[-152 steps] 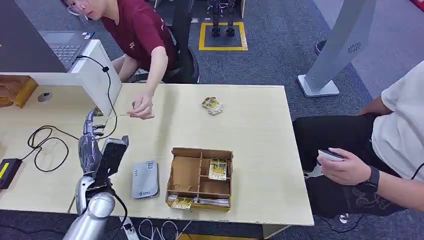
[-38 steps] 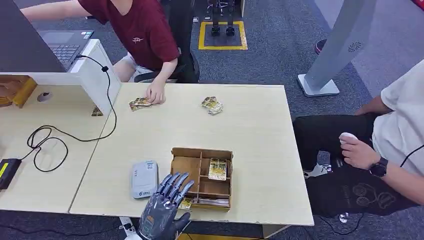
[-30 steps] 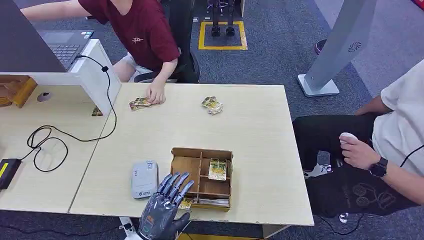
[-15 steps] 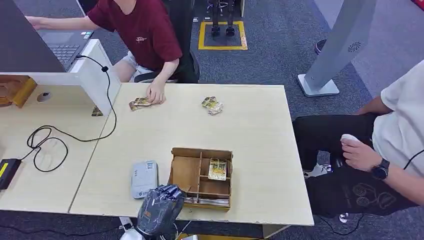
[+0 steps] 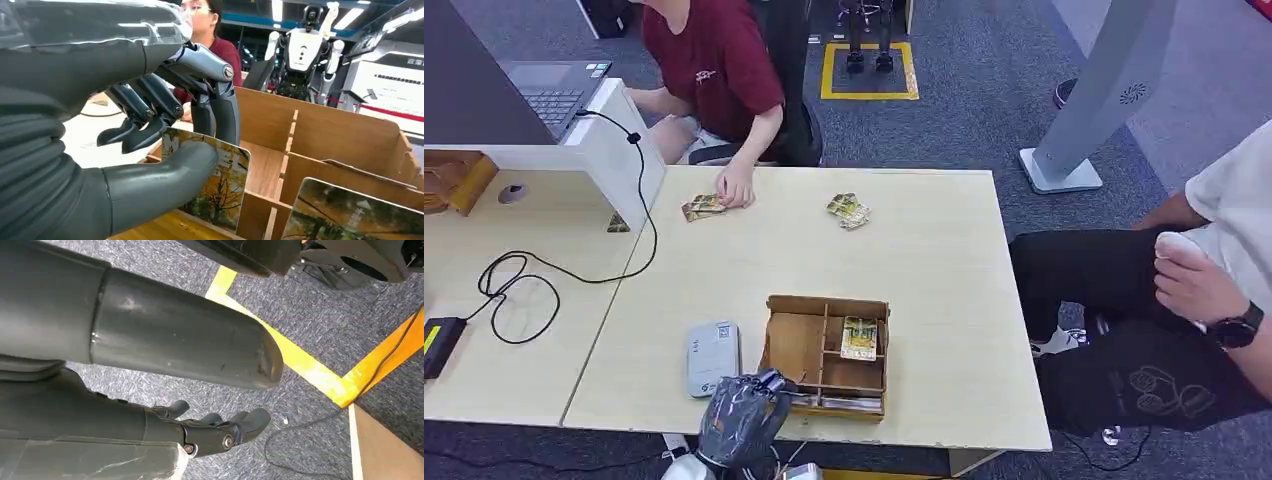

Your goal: Pass the card to the sensor for recognition and then transmit it.

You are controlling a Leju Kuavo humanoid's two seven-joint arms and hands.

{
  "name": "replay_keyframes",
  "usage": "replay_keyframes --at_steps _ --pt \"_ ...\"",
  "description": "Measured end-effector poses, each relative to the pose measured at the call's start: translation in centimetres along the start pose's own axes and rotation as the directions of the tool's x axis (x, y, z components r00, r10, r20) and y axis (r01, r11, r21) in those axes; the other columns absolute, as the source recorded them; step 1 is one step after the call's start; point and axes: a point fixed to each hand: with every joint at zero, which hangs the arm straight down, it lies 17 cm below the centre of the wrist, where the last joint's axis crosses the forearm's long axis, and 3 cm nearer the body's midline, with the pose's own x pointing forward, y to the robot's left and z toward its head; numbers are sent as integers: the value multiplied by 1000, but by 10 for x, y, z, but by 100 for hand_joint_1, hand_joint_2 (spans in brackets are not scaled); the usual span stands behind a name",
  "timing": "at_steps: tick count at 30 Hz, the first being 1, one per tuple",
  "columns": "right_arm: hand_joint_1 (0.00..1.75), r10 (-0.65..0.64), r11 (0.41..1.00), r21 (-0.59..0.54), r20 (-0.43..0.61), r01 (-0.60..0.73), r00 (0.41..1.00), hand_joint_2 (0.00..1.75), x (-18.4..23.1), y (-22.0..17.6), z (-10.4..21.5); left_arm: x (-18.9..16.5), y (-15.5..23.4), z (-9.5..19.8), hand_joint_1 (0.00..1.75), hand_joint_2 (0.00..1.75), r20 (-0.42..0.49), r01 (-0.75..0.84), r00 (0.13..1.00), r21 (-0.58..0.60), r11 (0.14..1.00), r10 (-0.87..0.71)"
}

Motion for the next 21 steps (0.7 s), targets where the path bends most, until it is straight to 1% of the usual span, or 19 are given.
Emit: replay_keyframes --at_steps 4,6,8,12,14,17,21 --pt "0 -1 1000 1 0 1 1000 0 0 0 0 -1 2 -2 175 175 -11 -50 999 0 999 50" --pt "0 -10 1000 4 -8 10 1000 0 -4 -1 0 0 13 -8 175 175 -24 -128 991 24 992 128" --pt "0 -11 1000 12 -13 11 1000 0 -7 0 2 4 32 -17 175 175 -14 -170 985 59 984 171" --pt "0 -16 1000 18 -19 16 1000 0 -10 1 5 12 99 -48 175 175 43 -209 978 187 960 204" --pt "0 -14 1000 8 -22 14 1000 0 -12 -3 5 13 126 -56 175 175 69 -207 978 239 949 196" --pt "0 -12 1000 -3 -23 12 1000 0 -13 -8 4 16 154 -61 175 175 101 -197 980 291 936 174" --pt "0 -9 1000 -15 -23 9 1000 0 -15 -13 4 16 174 -64 175 175 119 -182 981 331 926 151"
